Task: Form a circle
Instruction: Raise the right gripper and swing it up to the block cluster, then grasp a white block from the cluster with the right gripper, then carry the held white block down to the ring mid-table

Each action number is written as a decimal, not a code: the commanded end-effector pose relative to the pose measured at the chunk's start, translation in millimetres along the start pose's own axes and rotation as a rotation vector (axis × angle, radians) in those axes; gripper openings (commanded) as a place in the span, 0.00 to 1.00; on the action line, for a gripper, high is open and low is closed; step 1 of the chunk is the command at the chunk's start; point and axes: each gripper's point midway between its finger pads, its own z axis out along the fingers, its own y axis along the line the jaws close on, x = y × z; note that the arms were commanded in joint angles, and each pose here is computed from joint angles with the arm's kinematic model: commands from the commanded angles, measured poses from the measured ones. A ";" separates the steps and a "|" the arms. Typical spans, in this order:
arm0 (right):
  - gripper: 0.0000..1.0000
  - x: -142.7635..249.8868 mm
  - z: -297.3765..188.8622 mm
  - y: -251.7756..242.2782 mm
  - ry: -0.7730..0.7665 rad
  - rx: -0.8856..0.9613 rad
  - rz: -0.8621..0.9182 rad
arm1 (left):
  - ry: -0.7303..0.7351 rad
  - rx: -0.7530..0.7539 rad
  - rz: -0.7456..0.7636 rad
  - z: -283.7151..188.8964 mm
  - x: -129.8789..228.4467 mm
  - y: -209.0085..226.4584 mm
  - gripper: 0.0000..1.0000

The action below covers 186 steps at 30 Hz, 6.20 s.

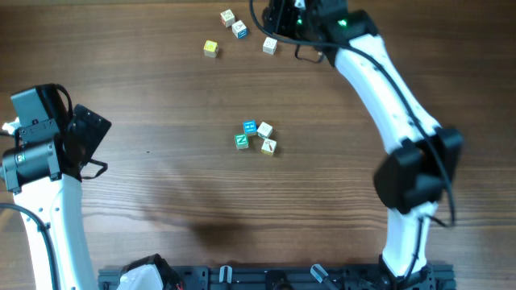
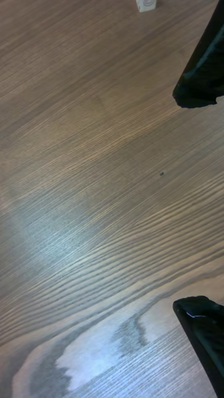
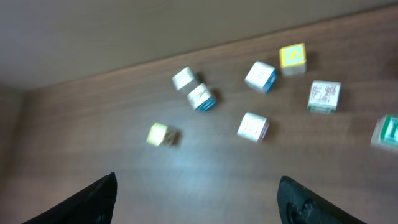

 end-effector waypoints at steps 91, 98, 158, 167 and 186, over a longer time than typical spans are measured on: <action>0.04 -68.5 121.8 -56.5 -0.293 0.117 -0.137 | -0.013 -0.010 -0.019 -0.7 -4.4 2.3 1.00; 0.05 -22.5 193.1 -84.3 -0.253 0.075 -0.128 | -0.013 -0.010 -0.019 -0.7 -4.4 2.3 1.00; 0.49 31.2 208.0 -129.9 -0.041 0.190 -0.158 | -0.013 -0.010 -0.019 -0.7 -4.4 2.3 1.00; 0.29 43.7 202.7 -130.8 0.028 0.197 -0.154 | -0.013 -0.010 -0.019 -0.7 -4.4 2.3 1.00; 0.22 -56.9 -111.4 -8.2 -0.037 0.117 -0.167 | -0.013 -0.010 -0.019 -0.7 -4.4 2.3 1.00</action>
